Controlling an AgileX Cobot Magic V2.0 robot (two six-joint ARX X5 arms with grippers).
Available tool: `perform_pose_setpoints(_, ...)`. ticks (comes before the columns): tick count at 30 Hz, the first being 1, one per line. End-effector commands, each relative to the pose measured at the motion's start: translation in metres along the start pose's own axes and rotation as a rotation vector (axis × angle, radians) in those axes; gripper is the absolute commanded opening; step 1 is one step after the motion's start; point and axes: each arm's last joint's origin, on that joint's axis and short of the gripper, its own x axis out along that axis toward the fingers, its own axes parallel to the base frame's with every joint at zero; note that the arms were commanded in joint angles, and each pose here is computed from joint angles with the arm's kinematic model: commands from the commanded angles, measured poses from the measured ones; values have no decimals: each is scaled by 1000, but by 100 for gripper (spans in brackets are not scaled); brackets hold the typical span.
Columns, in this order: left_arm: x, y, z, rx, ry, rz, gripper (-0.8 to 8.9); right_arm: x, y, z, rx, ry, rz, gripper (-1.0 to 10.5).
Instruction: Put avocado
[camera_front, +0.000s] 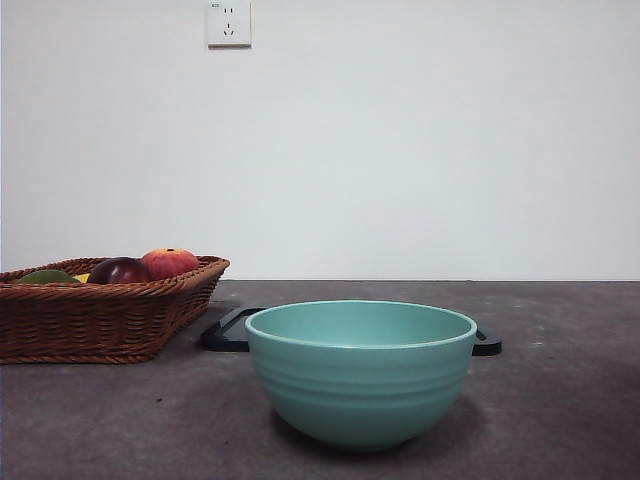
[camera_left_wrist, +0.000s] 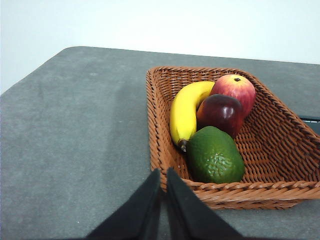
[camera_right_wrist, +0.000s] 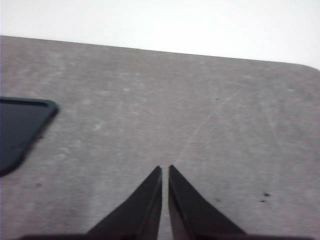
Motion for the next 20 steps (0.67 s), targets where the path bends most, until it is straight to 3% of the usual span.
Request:
perform_pose_setpoints(1, 2, 1, -6, -7, 18, 4, 17, 0, 1, -1, 117, -7, 30, 18)
perform_pose_setpoints(6, 0, 0, 1, -46, -9, 2, 17, 0, 1, 0, 193, -8, 38, 17)
perform_pose_setpoints(10, -5, -1, 19, -60, -101, -7, 17, 0, 1, 6, 241, -71, 43, 15)
perform_pose_setpoints(20, -27, -4, 73, -155, -256, -20, 17, -19, -1, 54, 398, -235, 88, 14)
